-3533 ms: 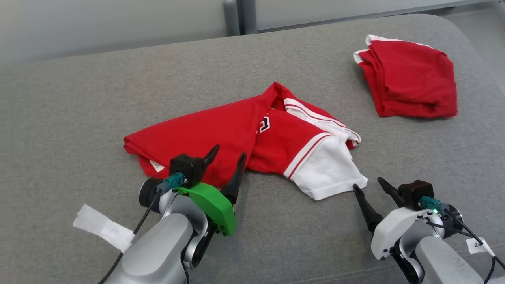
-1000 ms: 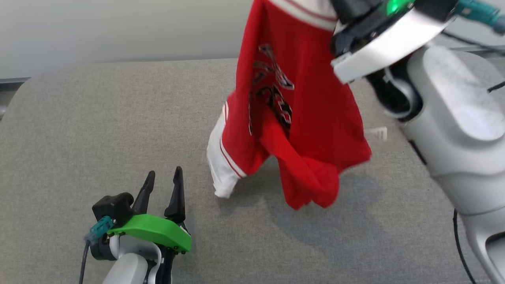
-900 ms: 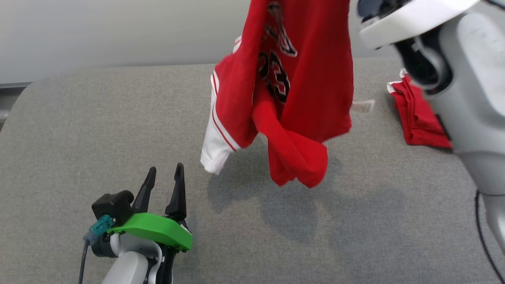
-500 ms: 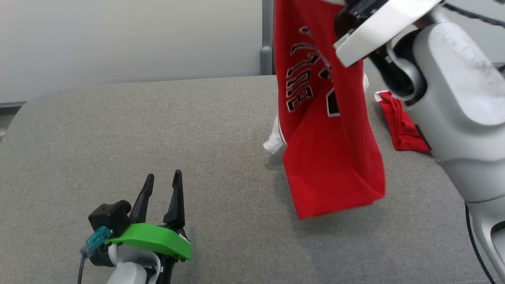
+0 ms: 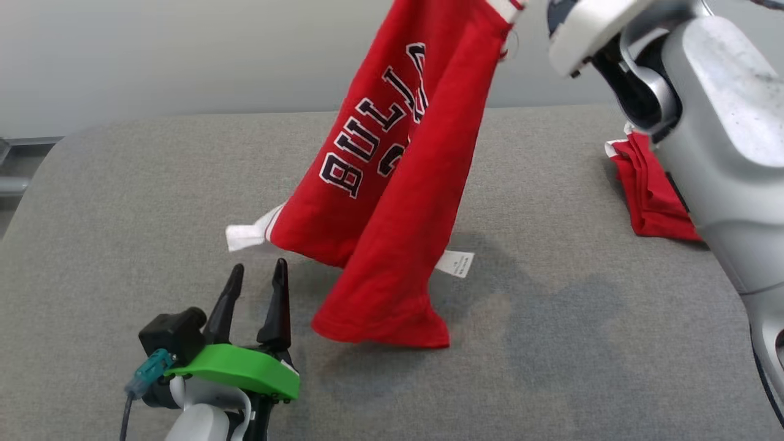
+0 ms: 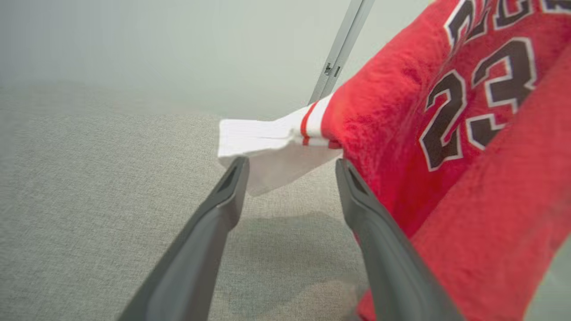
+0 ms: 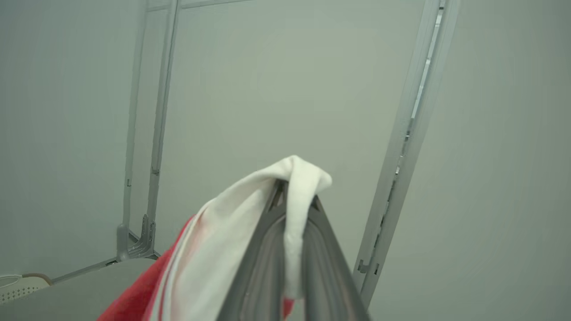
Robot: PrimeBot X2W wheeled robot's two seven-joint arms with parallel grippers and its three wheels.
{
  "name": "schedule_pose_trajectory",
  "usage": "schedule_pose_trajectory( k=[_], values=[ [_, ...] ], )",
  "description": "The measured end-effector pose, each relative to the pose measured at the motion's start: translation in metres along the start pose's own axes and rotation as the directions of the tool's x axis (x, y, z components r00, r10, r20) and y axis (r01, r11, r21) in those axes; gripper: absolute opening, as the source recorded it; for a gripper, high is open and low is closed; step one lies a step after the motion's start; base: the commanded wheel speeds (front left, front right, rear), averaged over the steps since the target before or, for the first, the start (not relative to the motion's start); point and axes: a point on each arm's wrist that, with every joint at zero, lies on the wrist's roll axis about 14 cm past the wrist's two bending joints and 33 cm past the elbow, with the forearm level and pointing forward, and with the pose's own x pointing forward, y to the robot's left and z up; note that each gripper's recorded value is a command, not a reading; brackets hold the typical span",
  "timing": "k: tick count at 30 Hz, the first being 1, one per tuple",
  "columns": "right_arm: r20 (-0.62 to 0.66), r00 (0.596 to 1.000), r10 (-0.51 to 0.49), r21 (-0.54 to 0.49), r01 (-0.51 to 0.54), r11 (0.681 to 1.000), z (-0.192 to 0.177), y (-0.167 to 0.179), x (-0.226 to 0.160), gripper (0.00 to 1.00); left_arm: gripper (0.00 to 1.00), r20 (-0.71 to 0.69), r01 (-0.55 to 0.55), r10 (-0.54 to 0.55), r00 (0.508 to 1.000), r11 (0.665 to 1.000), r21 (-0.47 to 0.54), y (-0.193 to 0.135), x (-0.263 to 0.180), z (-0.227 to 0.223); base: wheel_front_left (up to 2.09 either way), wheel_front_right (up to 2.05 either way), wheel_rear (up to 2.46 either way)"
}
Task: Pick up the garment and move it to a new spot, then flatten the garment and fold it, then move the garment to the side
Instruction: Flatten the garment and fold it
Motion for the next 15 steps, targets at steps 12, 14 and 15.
schedule_pose_trajectory(
  k=[12, 14, 15],
  values=[
    [-0.561, 0.827, -0.048, 0.175, 0.175, 0.969, -0.211, 0.008, -0.108, 0.00, 1.00, -0.079, 0.053, -0.052, 0.995, 0.999, 0.003, -0.011, 0.001, -0.026, 0.00, 0.00, 0.00],
    [-0.563, 0.825, -0.050, 0.183, 0.183, 0.966, -0.214, 0.007, -0.110, 0.00, 1.00, -0.160, 0.110, -0.111, 0.981, 0.994, -0.017, -0.026, -0.004, -0.048, 0.00, 0.00, 0.00],
    [-0.564, 0.824, -0.052, 0.187, 0.189, 0.964, -0.215, 0.007, -0.111, 0.00, 1.00, -0.204, 0.140, -0.143, 0.968, 0.990, -0.025, -0.034, -0.007, -0.060, 0.00, 0.00, 0.00]
  ],
)
